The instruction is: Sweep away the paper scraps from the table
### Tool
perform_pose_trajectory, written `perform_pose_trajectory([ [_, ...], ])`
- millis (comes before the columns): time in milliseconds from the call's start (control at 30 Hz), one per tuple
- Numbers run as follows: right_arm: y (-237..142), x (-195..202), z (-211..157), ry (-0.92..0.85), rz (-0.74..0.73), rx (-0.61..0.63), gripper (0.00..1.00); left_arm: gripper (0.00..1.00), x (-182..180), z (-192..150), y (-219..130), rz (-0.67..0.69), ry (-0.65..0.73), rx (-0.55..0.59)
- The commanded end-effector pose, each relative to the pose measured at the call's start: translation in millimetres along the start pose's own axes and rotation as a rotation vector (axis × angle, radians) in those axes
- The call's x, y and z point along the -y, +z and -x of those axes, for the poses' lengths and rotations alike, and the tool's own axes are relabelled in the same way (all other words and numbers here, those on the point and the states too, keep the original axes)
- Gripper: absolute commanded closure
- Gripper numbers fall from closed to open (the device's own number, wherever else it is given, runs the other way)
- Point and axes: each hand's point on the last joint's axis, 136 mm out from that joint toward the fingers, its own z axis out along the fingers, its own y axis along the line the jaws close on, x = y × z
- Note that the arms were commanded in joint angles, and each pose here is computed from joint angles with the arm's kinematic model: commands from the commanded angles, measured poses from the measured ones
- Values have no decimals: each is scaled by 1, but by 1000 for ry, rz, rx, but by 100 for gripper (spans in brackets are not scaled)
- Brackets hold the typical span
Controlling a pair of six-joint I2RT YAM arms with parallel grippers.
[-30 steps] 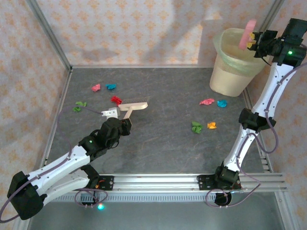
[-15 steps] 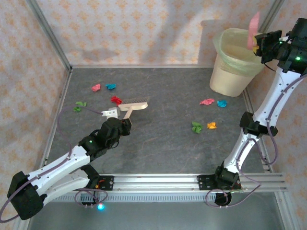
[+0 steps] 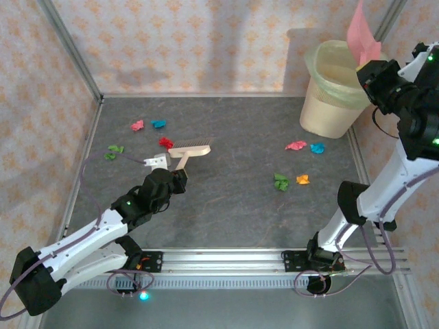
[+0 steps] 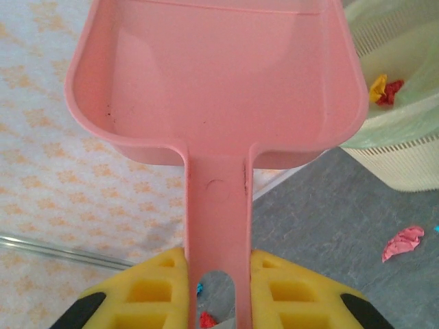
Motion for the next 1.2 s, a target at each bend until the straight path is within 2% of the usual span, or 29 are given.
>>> perform_pose_trajectory([
  [0,-6,8,-35,22,-14,-140,100,100,9,18,-7,-16,-9,59],
  [100,-7,-14,-51,93,85,-228,100,100,9,19,-7,-16,-8,60],
  [267,-4,-32,-83,-15,92,-306,100,100,8,19,-7,-13,-7,60],
  [567,37,-37,-152,-233,-68,-474,100,100,8,18,-7,-13,-4,60],
  [700,48,-33,-163,-299,-143,-464,100,100,9,18,-6,-13,-3,57],
  [800,57,-31,-174,-321,-156,-508,100,100,10,17,-6,-19,-3,52],
  [1033,65,-21,-176,-371,-195,-524,100,100,13,16,-5,-33,-4,43],
  [1167,74,-10,-179,-296,-174,-574,100,100,15,13,-3,-39,-5,32],
])
